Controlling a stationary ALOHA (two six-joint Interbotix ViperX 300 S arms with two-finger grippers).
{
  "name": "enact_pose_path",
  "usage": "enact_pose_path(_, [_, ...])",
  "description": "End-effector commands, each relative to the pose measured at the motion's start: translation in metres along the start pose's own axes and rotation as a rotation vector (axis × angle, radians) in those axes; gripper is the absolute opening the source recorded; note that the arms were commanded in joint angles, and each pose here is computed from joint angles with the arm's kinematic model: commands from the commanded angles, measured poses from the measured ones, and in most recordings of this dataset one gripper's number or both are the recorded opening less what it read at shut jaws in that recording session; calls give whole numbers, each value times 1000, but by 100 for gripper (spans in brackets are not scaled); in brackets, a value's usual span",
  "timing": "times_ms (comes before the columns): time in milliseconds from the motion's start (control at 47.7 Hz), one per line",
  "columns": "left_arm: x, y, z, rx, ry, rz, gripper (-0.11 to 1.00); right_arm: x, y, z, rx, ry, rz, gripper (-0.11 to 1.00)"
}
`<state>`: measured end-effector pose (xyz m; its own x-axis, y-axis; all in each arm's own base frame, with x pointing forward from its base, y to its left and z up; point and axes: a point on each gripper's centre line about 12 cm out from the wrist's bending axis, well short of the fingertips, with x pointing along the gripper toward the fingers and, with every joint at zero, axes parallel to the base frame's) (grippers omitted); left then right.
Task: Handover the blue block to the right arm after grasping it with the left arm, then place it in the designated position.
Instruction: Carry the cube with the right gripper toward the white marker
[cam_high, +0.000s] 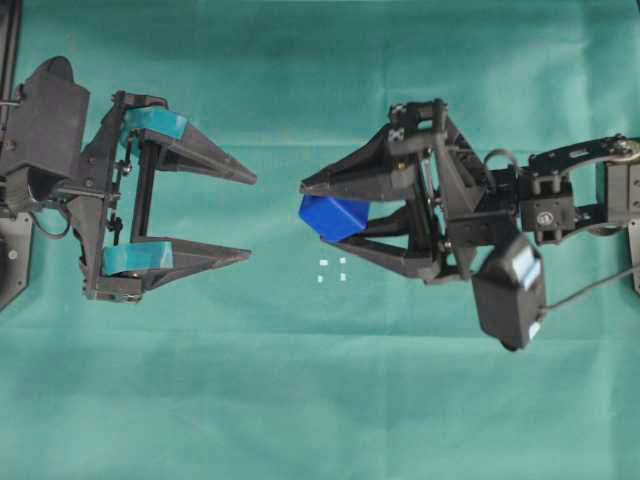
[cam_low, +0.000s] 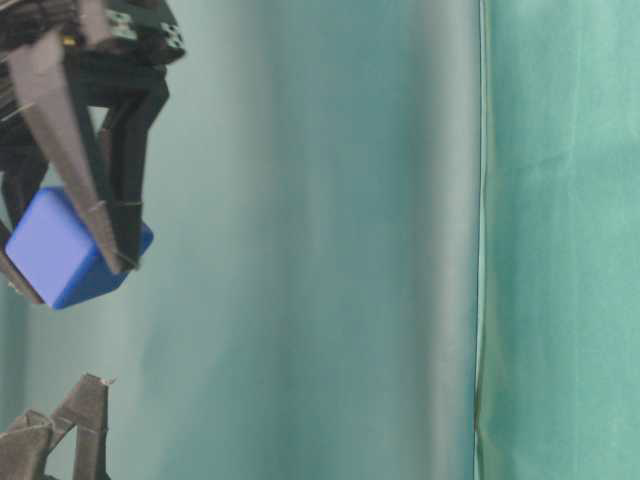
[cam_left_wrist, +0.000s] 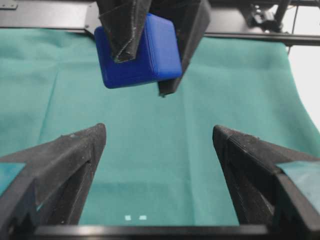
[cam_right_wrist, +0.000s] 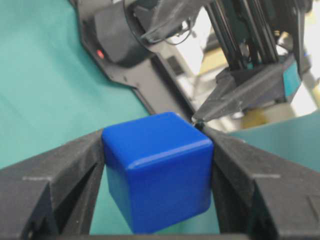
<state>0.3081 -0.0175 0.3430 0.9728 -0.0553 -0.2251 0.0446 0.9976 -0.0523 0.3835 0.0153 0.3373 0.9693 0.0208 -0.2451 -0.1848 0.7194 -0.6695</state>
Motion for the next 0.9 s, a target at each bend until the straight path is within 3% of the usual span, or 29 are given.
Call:
enact_pose_path(0, [-2,-2,8,1,-26,-6,100,-7,-6,10,125,-35,-16,63])
enact_pose_path(545, [-2,-2,8,1,-24,-6,100,-10,-6,13,748,-23,-9,63])
enact_pose_path(650, [-2,-1,8,1,-24,-4,100,-13,-8,10,804,5,-24,63])
enact_pose_path(880, [-1,-2,9,1,-24,-6,100,-13,-7,8,808,28,-31,63])
